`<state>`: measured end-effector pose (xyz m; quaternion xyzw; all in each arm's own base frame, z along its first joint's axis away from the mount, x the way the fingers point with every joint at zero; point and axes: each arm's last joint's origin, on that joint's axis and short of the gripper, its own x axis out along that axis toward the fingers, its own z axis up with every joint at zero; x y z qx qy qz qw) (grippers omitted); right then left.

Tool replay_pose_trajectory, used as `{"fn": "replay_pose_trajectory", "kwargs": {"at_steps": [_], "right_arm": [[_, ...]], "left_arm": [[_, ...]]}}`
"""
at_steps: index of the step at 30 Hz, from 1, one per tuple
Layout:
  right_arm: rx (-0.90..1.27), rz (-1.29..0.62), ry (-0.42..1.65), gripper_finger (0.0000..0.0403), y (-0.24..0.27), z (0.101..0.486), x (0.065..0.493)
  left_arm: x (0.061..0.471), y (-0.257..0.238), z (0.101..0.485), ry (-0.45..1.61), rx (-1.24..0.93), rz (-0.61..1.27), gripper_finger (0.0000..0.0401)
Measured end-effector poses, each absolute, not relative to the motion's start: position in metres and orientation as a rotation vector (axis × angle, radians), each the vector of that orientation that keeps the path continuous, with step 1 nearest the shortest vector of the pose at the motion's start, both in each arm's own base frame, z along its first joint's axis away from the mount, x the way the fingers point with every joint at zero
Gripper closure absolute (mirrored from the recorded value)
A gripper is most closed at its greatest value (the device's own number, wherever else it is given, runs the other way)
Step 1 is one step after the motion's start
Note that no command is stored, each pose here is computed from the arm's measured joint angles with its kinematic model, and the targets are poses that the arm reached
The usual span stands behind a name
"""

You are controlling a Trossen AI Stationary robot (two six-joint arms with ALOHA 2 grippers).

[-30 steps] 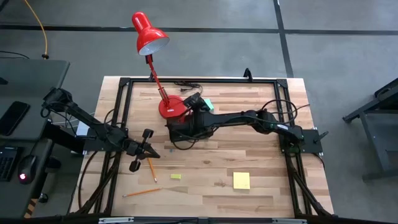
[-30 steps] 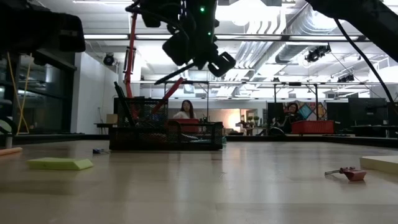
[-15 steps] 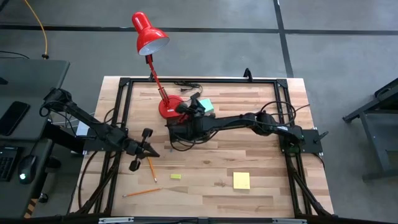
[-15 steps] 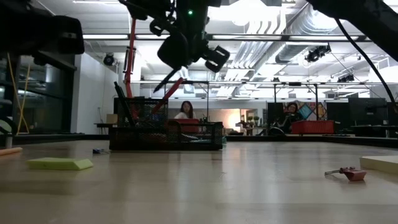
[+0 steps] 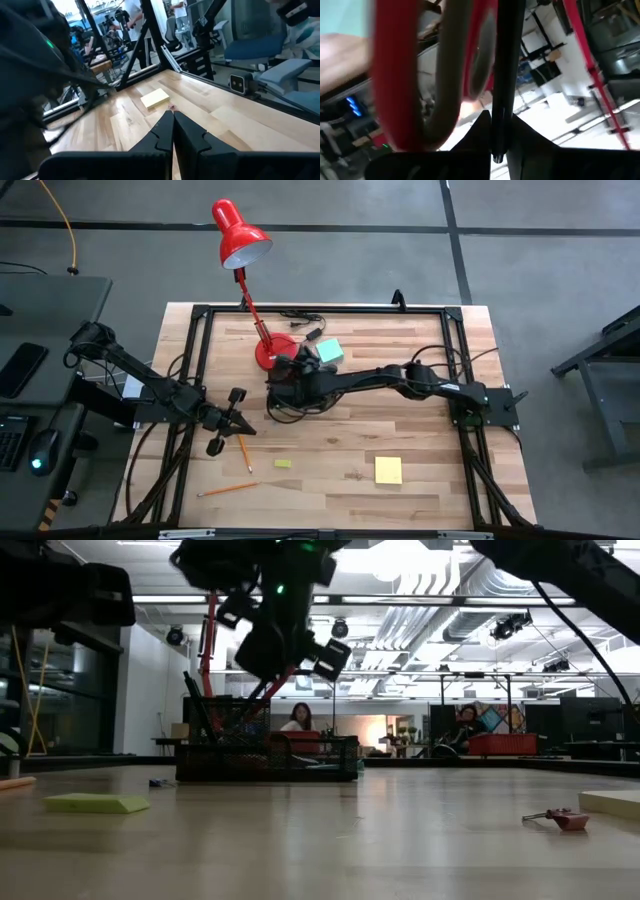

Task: Pick and place office supplies into organizer
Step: Put the black pen in the desk organizer, then put the top orange pencil into the desk organizer

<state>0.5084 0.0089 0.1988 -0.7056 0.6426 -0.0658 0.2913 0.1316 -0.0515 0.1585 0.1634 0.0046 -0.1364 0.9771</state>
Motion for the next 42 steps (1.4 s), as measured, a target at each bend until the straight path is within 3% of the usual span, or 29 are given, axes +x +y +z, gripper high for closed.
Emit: {"fn": "replay_pose_trajectory", "kwargs": {"at_steps": [5, 12, 21, 25, 31, 34, 38, 42], "right_arm": [[-1.925, -0.12, 1.764, 0.0403, -0.002, 0.176, 0.517], [-1.91, -0.175, 1.738, 0.0398, -0.008, 0.178, 0.523], [-1.907, -0.107, 1.642, 0.0307, 0.002, 0.178, 0.529], [-1.938, -0.207, 1.691, 0.0284, 0.002, 0.184, 0.531], [-1.821, -0.419, 1.563, 0.028, 0.01, 0.216, 0.534], [-1.679, -0.569, 1.444, 0.028, 0.015, 0.232, 0.533], [-1.301, -0.815, 1.154, 0.0279, 0.022, 0.265, 0.522], [-0.955, -0.763, 0.997, 0.0279, 0.036, 0.281, 0.502]], "left_arm": [[0.132, -0.052, 0.158, 0.014, 0.331, -0.279, 0.04], [0.132, -0.052, 0.157, 0.019, 0.332, -0.281, 0.04], [0.131, -0.052, 0.155, 0.038, 0.348, -0.287, 0.04], [0.131, -0.052, 0.155, 0.037, 0.353, -0.288, 0.04], [0.131, -0.052, 0.155, 0.039, 0.358, -0.288, 0.04], [0.131, -0.052, 0.155, 0.044, 0.359, -0.289, 0.04], [0.131, -0.052, 0.154, 0.046, 0.359, -0.29, 0.04], [0.131, -0.052, 0.154, 0.048, 0.368, -0.289, 0.04]]}}
